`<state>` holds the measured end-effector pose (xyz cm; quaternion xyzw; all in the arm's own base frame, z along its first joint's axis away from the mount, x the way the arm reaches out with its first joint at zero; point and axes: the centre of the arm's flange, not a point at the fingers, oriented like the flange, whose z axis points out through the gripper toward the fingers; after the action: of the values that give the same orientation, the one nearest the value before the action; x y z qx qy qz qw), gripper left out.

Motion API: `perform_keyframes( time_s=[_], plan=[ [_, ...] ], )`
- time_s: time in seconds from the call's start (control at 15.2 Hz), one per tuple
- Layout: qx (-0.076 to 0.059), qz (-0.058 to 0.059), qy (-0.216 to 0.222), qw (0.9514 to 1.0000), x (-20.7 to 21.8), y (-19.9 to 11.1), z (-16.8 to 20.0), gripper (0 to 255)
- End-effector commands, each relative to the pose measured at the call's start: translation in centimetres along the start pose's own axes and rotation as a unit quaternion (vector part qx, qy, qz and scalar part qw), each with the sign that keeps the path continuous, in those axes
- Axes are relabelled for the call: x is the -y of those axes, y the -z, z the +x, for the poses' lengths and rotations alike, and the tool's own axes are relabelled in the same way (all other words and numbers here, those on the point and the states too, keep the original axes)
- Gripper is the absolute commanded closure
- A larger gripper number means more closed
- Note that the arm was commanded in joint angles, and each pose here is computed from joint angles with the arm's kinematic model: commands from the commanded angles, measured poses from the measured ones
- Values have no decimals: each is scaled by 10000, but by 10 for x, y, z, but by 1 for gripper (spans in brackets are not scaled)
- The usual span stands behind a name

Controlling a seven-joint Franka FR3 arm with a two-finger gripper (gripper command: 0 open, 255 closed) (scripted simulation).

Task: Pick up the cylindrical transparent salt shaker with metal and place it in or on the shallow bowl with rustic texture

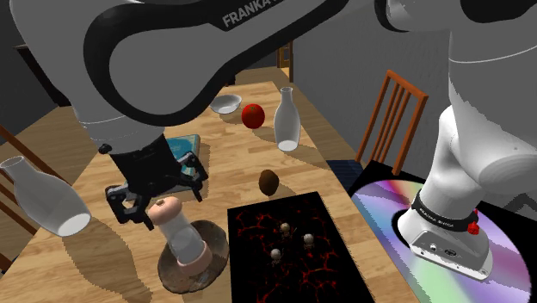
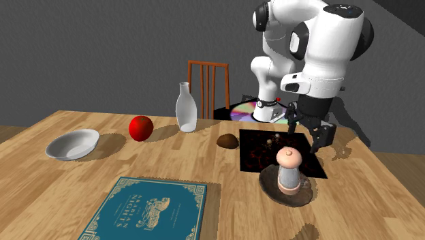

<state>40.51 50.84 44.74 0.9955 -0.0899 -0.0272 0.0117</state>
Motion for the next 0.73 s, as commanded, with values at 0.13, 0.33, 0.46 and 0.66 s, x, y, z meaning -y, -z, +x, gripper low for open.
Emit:
perform_keyframes(
  time_s=[0.13,0.33,0.46,0.66],
  plan=[
    [0,0,0,10000,0,26,0,0],
    [0,0,0,10000,0,50,0,0],
    [0,0,0,10000,0,50,0,0],
    [0,0,0,10000,0,50,0,0]
  ],
)
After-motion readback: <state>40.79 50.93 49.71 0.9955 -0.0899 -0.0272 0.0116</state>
